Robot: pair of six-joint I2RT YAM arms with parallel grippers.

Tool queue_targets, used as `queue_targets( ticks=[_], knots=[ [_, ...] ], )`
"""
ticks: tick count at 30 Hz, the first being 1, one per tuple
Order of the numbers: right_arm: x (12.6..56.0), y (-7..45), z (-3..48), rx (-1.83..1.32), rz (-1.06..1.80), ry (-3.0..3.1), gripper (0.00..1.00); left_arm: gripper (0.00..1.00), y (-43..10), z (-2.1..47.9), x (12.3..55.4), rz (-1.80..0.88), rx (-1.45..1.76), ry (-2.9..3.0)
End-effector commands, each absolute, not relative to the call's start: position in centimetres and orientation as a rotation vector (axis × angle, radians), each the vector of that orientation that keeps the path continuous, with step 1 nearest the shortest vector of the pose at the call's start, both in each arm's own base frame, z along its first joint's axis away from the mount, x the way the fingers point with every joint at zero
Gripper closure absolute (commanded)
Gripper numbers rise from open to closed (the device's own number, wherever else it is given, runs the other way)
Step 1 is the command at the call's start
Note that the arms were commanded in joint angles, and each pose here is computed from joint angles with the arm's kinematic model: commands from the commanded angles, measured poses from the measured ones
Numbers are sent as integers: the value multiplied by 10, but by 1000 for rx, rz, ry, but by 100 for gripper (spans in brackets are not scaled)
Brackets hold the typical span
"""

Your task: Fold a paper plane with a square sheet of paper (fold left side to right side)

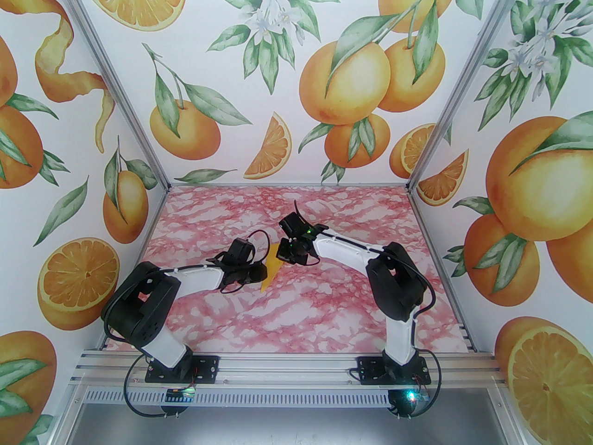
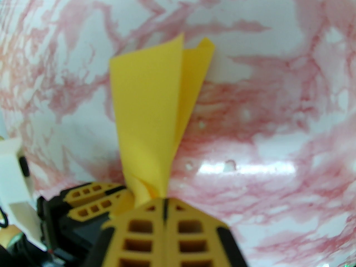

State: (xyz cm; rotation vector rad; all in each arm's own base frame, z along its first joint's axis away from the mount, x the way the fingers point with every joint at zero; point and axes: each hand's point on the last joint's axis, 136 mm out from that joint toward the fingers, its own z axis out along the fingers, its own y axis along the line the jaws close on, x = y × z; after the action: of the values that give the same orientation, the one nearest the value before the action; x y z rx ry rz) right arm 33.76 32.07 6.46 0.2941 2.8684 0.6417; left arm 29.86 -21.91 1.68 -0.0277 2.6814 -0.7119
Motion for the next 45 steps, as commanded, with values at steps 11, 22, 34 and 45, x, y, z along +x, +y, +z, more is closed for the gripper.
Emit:
queue_targets(
  ticks=[11, 22, 34, 45],
  knots=[
    [334, 312, 49, 302, 592, 2906, 100, 80, -221, 62, 313, -671, 21, 2596],
    [335, 312, 47, 299, 592, 2908, 100, 82, -231, 33, 309, -722, 46, 2662],
    [337, 312, 46, 286, 580, 2911, 100, 71, -194, 57, 306, -535, -45, 2636],
    [337, 313, 46, 289, 587, 2912, 100, 87, -233, 53, 306, -768, 54, 2624]
  ],
)
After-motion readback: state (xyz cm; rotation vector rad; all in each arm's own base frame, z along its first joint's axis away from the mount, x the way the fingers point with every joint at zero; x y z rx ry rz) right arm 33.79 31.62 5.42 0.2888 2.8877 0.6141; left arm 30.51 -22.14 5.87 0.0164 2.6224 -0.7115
